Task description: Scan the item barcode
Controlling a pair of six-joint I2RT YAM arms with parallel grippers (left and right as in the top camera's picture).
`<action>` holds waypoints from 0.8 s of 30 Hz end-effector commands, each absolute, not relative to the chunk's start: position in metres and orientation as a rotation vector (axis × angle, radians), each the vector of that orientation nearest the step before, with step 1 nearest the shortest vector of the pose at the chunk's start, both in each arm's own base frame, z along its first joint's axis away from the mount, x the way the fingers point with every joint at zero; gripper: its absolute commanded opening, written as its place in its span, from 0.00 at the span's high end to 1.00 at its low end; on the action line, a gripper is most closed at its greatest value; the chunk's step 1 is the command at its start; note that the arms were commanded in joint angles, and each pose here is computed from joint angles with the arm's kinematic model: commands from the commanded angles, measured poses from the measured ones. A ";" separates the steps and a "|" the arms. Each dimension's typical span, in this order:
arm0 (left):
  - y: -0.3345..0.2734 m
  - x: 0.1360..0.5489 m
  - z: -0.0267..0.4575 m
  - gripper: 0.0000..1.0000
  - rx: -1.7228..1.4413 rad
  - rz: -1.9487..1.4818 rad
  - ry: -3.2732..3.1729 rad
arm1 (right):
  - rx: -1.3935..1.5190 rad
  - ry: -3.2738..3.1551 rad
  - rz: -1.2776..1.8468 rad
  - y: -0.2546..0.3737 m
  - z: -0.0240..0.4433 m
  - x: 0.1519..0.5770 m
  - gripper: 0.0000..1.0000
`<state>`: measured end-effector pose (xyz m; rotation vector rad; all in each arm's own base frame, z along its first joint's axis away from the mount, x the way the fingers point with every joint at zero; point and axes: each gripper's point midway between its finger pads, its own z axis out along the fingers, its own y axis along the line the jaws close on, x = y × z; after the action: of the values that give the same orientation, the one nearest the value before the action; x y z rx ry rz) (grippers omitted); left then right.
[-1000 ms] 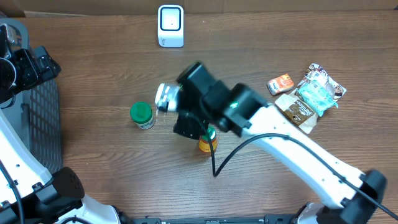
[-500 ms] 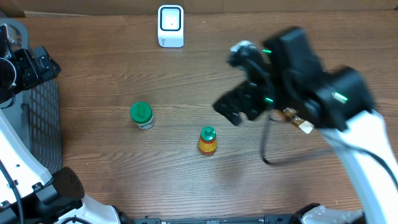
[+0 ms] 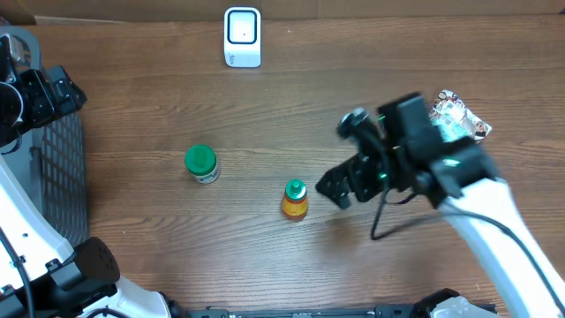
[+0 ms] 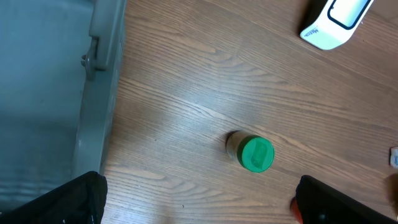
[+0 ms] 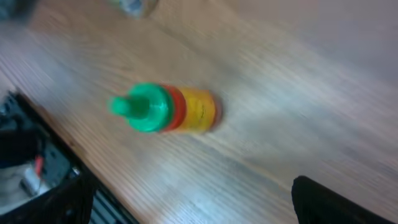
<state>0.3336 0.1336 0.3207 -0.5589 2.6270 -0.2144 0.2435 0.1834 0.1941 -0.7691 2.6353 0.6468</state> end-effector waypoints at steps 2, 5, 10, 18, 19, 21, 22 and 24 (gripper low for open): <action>0.133 0.335 0.318 0.00 -0.535 -0.216 2.640 | -0.902 2.641 0.764 0.205 0.151 0.224 0.00; 0.133 0.335 0.318 0.01 -0.535 -0.216 2.640 | -0.959 2.626 0.764 0.218 0.141 0.224 0.00; 0.133 0.335 0.318 0.01 -0.535 -0.216 2.640 | -1.036 2.571 0.704 0.237 0.132 0.230 0.00; 0.133 0.335 0.318 0.00 -0.535 -0.216 2.640 | -0.994 2.659 0.520 0.244 0.086 0.252 0.00; 0.133 0.335 0.318 0.00 -0.535 -0.216 2.640 | -0.990 2.652 0.525 0.246 0.085 0.254 0.00; 0.133 0.335 0.318 0.00 -0.535 -0.216 2.640 | -0.987 2.626 0.537 0.250 0.088 0.258 0.00; 0.133 0.335 0.318 0.00 -0.535 -0.216 2.640 | -0.985 2.617 0.539 0.251 0.090 0.260 0.00; 0.133 0.335 0.318 0.01 -0.535 -0.216 2.640 | -0.983 2.601 0.542 0.253 0.091 0.263 0.01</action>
<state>0.3337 0.1336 0.3208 -0.5588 2.6267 -0.2142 0.2553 0.2502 0.0835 -1.0060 2.6322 0.5535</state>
